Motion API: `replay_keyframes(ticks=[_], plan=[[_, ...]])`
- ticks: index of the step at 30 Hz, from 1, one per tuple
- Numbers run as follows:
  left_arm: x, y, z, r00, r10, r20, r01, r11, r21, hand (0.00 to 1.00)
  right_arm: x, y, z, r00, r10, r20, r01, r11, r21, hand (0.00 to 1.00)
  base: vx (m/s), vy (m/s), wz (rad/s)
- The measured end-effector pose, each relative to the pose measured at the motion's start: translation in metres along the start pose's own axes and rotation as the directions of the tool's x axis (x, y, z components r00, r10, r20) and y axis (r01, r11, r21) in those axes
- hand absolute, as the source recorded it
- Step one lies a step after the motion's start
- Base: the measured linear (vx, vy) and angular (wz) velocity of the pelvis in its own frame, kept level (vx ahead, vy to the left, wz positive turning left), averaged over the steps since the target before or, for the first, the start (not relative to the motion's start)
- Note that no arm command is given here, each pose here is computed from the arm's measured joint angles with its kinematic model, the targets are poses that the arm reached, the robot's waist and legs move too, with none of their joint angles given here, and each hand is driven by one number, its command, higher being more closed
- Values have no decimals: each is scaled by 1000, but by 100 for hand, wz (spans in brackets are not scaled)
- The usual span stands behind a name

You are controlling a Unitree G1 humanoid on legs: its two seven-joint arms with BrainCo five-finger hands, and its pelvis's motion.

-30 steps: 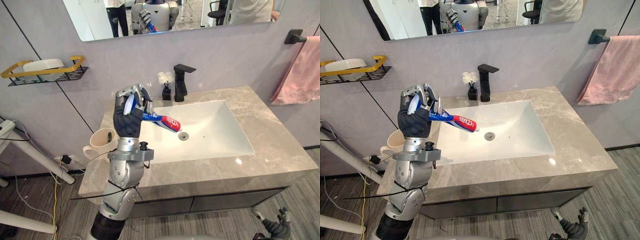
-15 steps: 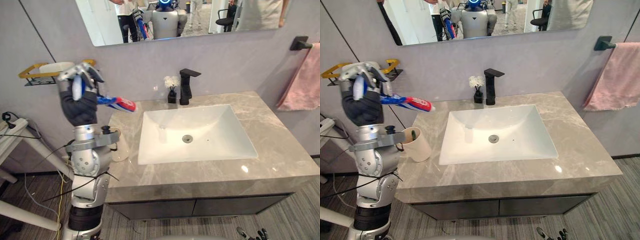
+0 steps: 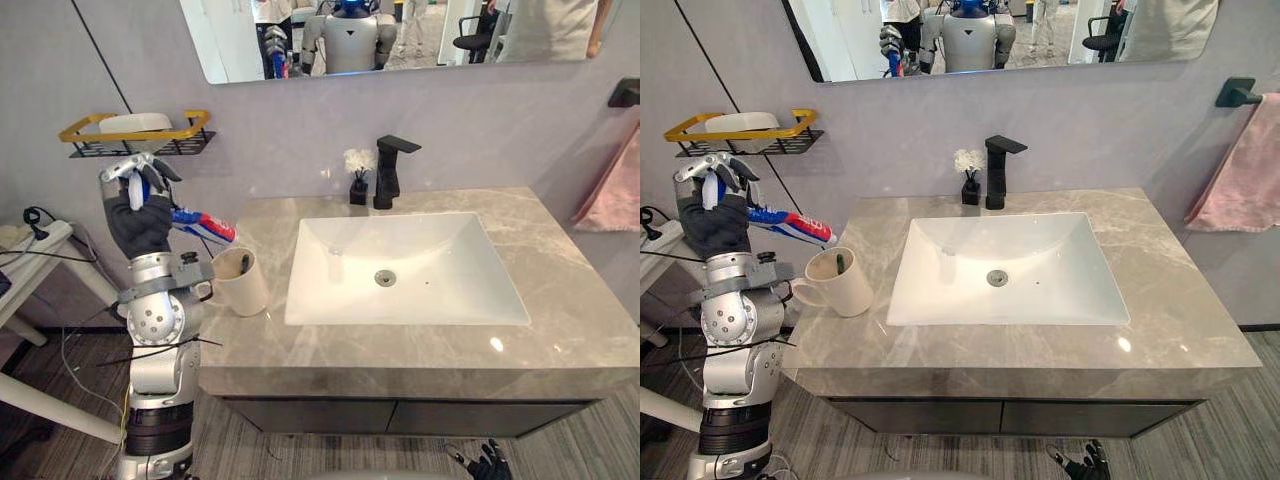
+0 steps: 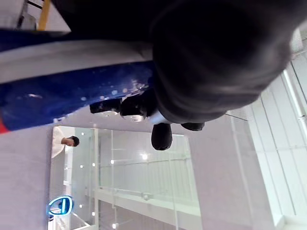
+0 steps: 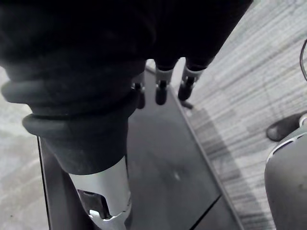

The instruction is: Organize washtable

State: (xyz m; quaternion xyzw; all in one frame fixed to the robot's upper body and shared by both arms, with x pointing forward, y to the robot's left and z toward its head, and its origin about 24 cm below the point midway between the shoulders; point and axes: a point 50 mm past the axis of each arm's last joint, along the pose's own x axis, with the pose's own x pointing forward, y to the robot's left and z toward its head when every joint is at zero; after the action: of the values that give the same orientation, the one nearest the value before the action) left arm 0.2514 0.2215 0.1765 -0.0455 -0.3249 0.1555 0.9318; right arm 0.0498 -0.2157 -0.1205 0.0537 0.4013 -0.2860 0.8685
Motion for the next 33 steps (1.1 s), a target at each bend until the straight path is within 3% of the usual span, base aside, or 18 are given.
replay_keyframes(ticks=[11, 25, 26, 33], plan=[[-11, 11, -32, 986, 30, -163, -20, 998, 62, 100, 2, 0, -8, 999, 18, -39, -20, 999, -43, 0, 0, 0, 0], [-19, 7, -44, 974, 2, -226, 13, 998, 68, 100, 1, 2, -11, 998, 31, -52, -34, 998, -54, 0, -2, -1, 0], [-19, 7, -46, 972, -1, -235, 18, 997, 69, 0, 1, 2, -11, 998, 32, -52, -35, 998, -55, 0, 0, 0, 0], [-29, 4, -67, 942, -24, -334, 54, 995, 80, 0, 1, 8, -11, 997, 56, -51, -60, 996, -71, 0, 0, 0, 0]])
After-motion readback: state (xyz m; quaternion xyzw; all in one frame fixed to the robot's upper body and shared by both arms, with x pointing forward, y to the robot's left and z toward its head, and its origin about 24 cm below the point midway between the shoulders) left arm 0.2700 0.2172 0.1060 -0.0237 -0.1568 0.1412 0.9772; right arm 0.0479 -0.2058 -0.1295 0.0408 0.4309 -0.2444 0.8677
